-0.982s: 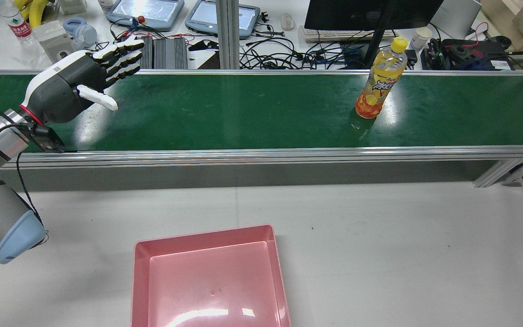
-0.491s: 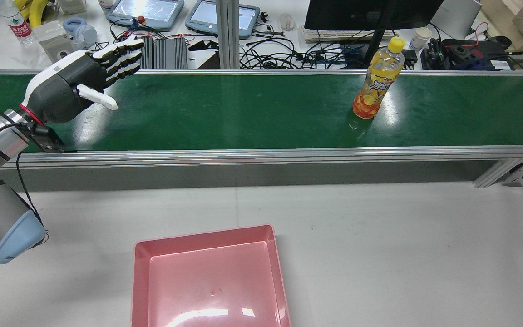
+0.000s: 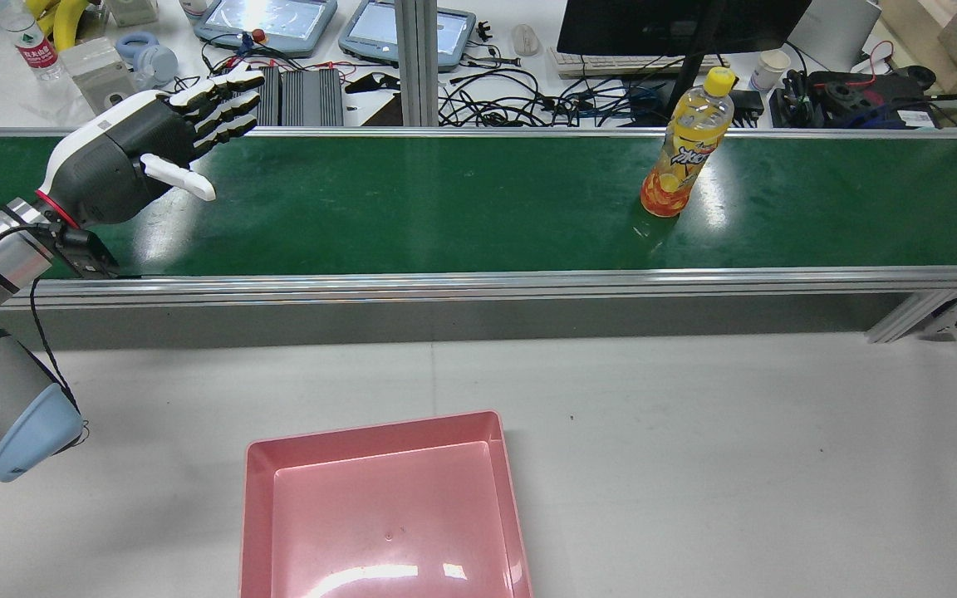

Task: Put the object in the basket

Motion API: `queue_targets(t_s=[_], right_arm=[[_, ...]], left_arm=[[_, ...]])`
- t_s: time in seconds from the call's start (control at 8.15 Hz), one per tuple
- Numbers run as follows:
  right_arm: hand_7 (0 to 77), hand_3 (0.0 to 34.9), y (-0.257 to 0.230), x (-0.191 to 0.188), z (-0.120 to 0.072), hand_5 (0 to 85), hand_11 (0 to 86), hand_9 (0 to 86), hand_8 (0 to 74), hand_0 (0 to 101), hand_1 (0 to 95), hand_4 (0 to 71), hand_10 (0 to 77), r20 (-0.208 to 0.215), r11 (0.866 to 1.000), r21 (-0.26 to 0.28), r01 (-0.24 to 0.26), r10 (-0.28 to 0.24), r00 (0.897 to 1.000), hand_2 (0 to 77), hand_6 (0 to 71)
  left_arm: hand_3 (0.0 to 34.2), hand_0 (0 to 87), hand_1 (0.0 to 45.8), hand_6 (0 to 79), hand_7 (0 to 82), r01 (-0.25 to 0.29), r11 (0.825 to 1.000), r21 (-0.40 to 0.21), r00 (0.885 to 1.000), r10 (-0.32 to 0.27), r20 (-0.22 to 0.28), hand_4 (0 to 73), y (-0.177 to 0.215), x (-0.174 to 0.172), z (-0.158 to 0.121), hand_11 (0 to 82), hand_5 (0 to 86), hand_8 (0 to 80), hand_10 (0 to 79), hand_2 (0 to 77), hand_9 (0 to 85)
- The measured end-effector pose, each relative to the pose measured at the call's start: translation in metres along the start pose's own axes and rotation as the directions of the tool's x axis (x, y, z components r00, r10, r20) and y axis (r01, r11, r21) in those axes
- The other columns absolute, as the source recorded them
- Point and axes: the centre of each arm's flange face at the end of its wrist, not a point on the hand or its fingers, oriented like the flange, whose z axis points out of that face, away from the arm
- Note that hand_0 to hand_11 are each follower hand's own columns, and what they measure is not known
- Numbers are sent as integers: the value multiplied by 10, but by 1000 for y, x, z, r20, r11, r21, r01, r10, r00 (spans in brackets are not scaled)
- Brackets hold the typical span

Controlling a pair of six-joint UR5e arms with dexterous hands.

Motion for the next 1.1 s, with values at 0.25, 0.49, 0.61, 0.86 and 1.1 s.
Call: queue_targets(t_s=[0.25,0.49,0.61,0.86,1.1], right_arm=[[5,0,0,0,0,0,0,0,0,3,0,0,0,0,1000,0,0,0,1000,5,0],[5,0,0,0,0,0,0,0,0,3,0,0,0,0,1000,0,0,0,1000,5,0],[5,0,0,0,0,0,0,0,0,3,0,0,0,0,1000,0,0,0,1000,5,0],[5,1,0,0,0,0,0,0,0,3,0,0,0,0,1000,0,0,0,1000,5,0],[5,1,0,0,0,0,0,0,0,3,0,0,0,0,1000,0,0,0,1000,5,0]], left_arm=[[34,521,109,5,5,0,1000,-1,1000,0,-2,120,0,1,0,93,147,60,54,0,65],[35,521,109,5,5,0,1000,-1,1000,0,-2,120,1,2,0,93,147,60,54,0,65],[33,522,109,5,5,0,1000,-1,1000,0,-2,120,1,2,0,93,147,65,54,0,65],[32,525,109,5,5,-1,1000,-1,1000,1,-2,120,1,2,0,93,147,65,54,0,65],[32,525,109,5,5,0,1000,-3,1000,0,-3,120,2,2,1,93,147,65,54,0,65]])
